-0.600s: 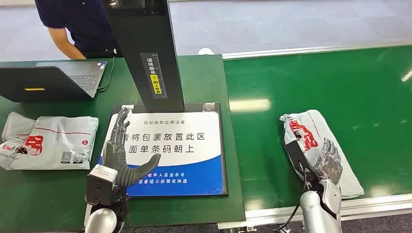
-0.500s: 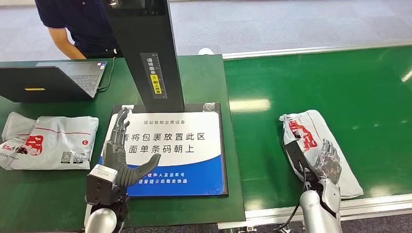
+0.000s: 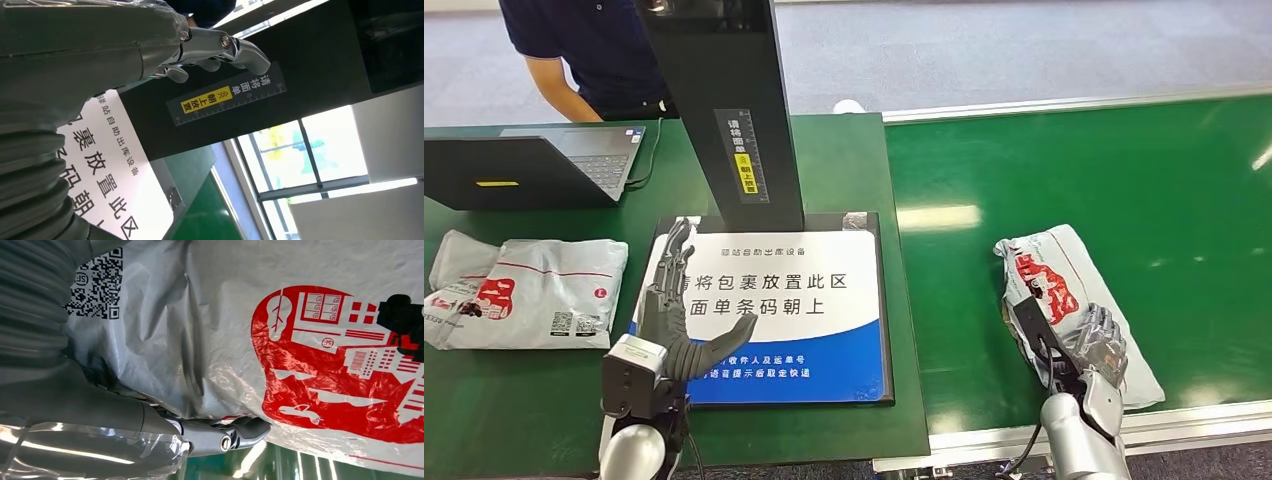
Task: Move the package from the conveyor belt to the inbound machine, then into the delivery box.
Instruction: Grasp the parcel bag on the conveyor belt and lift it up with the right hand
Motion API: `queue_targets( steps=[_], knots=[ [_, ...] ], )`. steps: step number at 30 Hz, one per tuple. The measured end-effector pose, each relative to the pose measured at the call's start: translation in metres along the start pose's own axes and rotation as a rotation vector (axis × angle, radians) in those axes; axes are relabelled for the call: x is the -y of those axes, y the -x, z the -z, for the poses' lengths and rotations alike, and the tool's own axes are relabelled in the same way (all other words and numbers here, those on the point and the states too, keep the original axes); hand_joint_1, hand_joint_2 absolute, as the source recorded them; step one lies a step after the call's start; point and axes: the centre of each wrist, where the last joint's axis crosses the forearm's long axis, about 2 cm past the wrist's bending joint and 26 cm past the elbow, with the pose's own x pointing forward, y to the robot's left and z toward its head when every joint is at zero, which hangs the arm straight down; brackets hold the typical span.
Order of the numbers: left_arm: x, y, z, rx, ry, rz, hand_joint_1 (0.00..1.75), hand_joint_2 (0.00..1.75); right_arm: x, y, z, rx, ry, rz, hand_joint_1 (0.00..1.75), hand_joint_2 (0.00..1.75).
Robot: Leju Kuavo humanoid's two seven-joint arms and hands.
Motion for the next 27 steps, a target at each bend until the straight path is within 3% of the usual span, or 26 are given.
queue_targets(
  steps=[5, 6, 9, 10, 27],
  knots=[
    [0.0013, -0.0004, 0.0033, 0.004, 0.008, -0.004, 0.0, 1.75, -0.0024, -0.003, 0.0033, -0.033, -0.058, -0.02, 0.0, 1.75],
    [0.0015, -0.0006, 0.0039, 0.006, 0.009, -0.005, 0.0, 1.75, -0.0027, -0.0035, 0.0037, -0.035, -0.065, -0.022, 0.33, 1.75],
    [0.0022, -0.0013, 0.0055, 0.01, 0.012, -0.007, 0.0, 1.75, -0.0032, -0.0046, 0.0042, -0.029, -0.075, -0.026, 1.63, 1.75],
    [0.0023, -0.0015, 0.0059, 0.011, 0.012, -0.007, 0.0, 1.75, -0.0033, -0.0048, 0.0042, -0.025, -0.078, -0.028, 1.74, 1.75],
    [0.003, -0.0012, 0.004, 0.003, 0.008, -0.005, 0.0, 1.75, 0.0012, -0.0029, -0.0035, 0.032, -0.002, -0.029, 1.75, 1.75]
  ],
)
